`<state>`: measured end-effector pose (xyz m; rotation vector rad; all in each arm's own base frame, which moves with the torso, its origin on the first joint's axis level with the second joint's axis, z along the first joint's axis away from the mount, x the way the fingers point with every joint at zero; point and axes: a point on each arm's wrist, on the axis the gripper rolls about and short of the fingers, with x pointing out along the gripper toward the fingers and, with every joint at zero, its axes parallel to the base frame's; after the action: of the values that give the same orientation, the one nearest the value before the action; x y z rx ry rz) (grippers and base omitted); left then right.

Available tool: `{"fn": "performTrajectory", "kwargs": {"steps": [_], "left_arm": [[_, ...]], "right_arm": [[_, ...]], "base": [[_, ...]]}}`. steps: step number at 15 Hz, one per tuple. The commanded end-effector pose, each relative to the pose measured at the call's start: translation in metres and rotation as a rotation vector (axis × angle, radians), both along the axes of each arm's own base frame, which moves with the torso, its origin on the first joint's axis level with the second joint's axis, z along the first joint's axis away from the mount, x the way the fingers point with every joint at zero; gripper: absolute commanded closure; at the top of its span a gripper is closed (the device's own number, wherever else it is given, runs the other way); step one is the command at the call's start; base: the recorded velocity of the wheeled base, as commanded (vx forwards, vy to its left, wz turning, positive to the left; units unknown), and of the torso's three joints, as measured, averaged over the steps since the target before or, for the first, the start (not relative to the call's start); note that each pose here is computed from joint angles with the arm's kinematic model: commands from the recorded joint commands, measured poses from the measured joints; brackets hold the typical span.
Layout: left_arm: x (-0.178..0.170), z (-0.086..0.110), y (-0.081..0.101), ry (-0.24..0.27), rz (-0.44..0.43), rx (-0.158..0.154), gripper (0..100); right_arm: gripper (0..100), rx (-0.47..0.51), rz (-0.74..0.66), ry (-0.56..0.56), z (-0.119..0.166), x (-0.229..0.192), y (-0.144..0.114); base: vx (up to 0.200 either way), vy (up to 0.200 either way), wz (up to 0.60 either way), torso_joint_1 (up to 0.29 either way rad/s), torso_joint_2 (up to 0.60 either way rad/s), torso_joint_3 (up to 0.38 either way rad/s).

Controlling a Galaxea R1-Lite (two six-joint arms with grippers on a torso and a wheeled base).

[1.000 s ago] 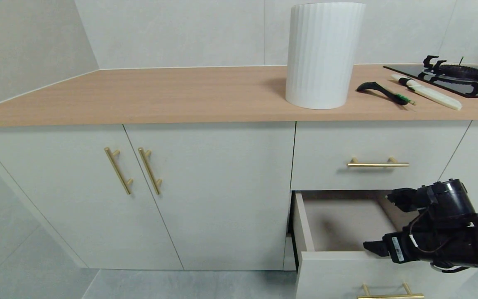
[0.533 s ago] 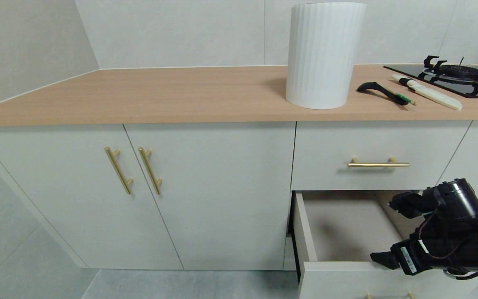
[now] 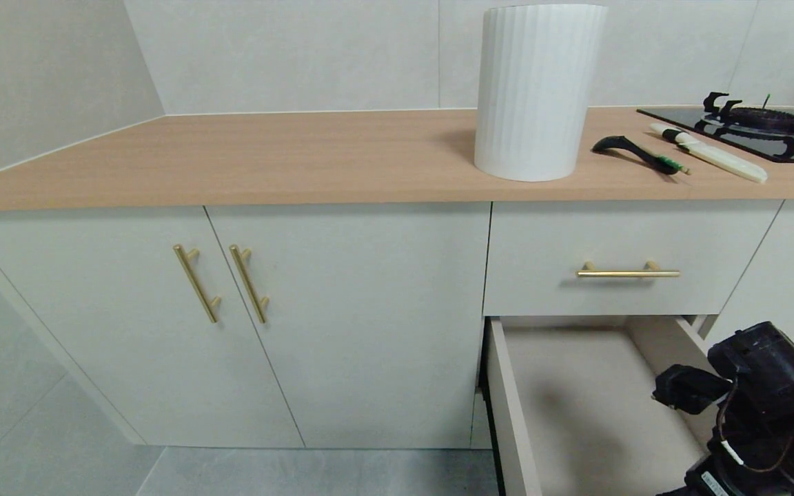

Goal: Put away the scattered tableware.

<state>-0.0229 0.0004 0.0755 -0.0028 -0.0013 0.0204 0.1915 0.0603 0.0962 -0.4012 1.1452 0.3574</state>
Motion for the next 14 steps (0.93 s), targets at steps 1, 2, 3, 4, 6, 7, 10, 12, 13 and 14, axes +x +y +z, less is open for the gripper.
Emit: {"fn": "performTrajectory", "kwargs": {"steps": [1,2,3,4,6,7,10,12,13,14], "left_arm": [[0.0,0.0,0.0,0.001,0.001,0.0,0],[0.0,0.0,0.0,0.001,0.001,0.0,0],[0.0,0.0,0.0,0.001,0.001,0.0,0],[0.0,0.0,0.0,0.001,0.003,0.0,0],[0.0,0.0,0.0,0.001,0.001,0.0,0],[0.0,0.0,0.0,0.001,0.001,0.0,0],[0.0,0.0,0.0,0.001,0.001,0.0,0],[0.0,0.0,0.0,0.001,0.001,0.0,0],[0.0,0.0,0.0,0.001,0.001,0.0,0],[0.0,0.0,0.0,0.001,0.001,0.0,0]], "right_arm": [[0,-0.005,0.013,0.006,0.003,-0.005,0.001],[0,-0.006,0.018,0.009,0.004,-0.005,0.001],[0,-0.006,0.021,0.009,0.004,-0.006,0.002],[0,-0.006,0.018,0.004,0.004,-0.005,0.002],[0,0.003,0.007,-0.027,0.009,0.001,0.003],[0,0.02,-0.019,-0.043,0.013,0.003,0.004],[0,0.099,-0.118,-0.109,0.022,0.016,0.007],[0,0.175,-0.199,-0.216,0.028,0.029,0.007],[0,0.207,-0.231,-0.249,0.03,0.033,0.008],[0,0.235,-0.25,-0.28,0.032,0.036,0.009]], "base": [[0.0,0.0,0.0,0.0,0.0,0.0],[0.0,0.0,0.0,0.0,0.0,0.0],[0.0,0.0,0.0,0.0,0.0,0.0],[0.0,0.0,0.0,0.0,0.0,0.0],[0.0,0.0,0.0,0.0,0.0,0.0],[0.0,0.0,0.0,0.0,0.0,0.0],[0.0,0.0,0.0,0.0,0.0,0.0],[0.0,0.0,0.0,0.0,0.0,0.0],[0.0,0.0,0.0,0.0,0.0,0.0],[0.0,0.0,0.0,0.0,0.0,0.0]]}}
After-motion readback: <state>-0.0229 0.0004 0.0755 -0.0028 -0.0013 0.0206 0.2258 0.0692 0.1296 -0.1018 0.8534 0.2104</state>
